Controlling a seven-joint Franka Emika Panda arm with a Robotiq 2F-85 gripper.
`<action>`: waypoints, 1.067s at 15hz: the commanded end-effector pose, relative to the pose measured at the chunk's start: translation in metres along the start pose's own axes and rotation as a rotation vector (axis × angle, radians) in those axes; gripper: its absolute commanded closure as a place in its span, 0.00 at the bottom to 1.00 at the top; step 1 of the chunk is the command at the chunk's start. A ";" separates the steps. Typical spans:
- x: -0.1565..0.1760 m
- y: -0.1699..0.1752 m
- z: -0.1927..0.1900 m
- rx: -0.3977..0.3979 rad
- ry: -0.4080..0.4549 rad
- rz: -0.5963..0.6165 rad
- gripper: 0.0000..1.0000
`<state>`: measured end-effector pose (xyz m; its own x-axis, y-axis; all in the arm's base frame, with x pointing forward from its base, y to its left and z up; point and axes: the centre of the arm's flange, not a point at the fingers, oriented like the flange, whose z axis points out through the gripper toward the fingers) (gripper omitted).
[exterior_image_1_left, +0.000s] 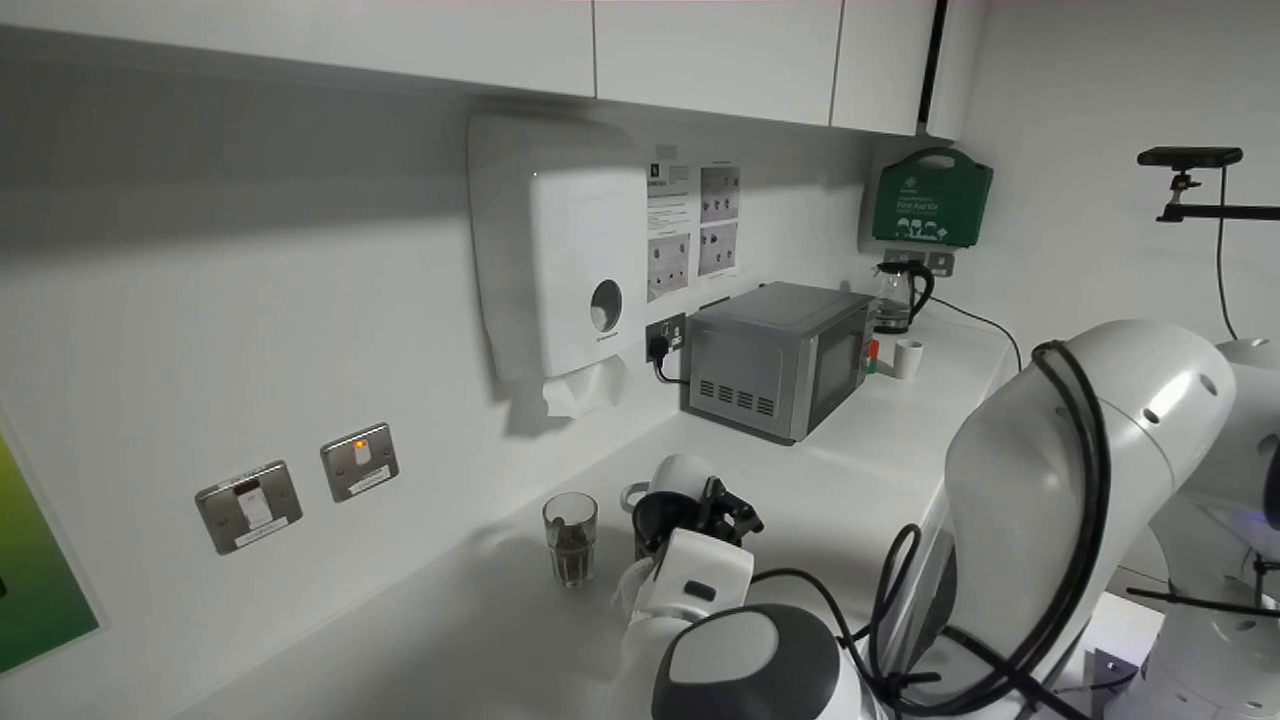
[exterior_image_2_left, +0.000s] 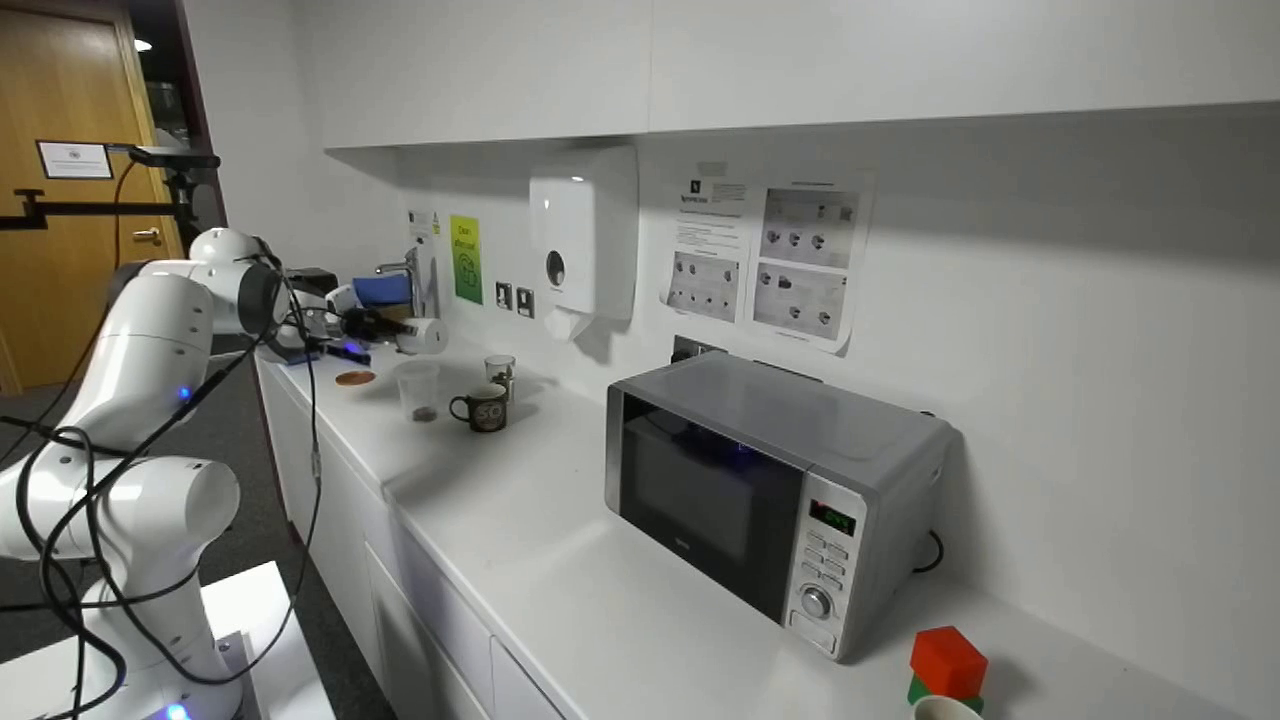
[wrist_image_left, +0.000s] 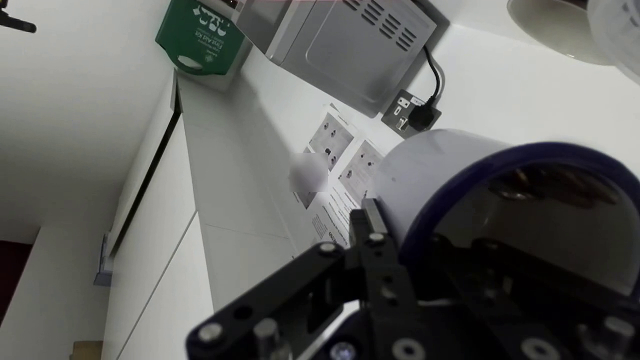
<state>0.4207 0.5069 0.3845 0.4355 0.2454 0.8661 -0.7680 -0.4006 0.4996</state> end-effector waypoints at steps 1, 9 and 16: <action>0.013 0.002 -0.002 -0.049 0.036 -0.001 0.98; 0.011 -0.001 -0.001 -0.072 0.072 0.016 0.98; 0.009 -0.002 0.003 -0.107 0.100 0.026 0.98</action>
<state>0.4260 0.5057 0.3802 0.3895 0.2943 0.8727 -0.8019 -0.3577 0.4785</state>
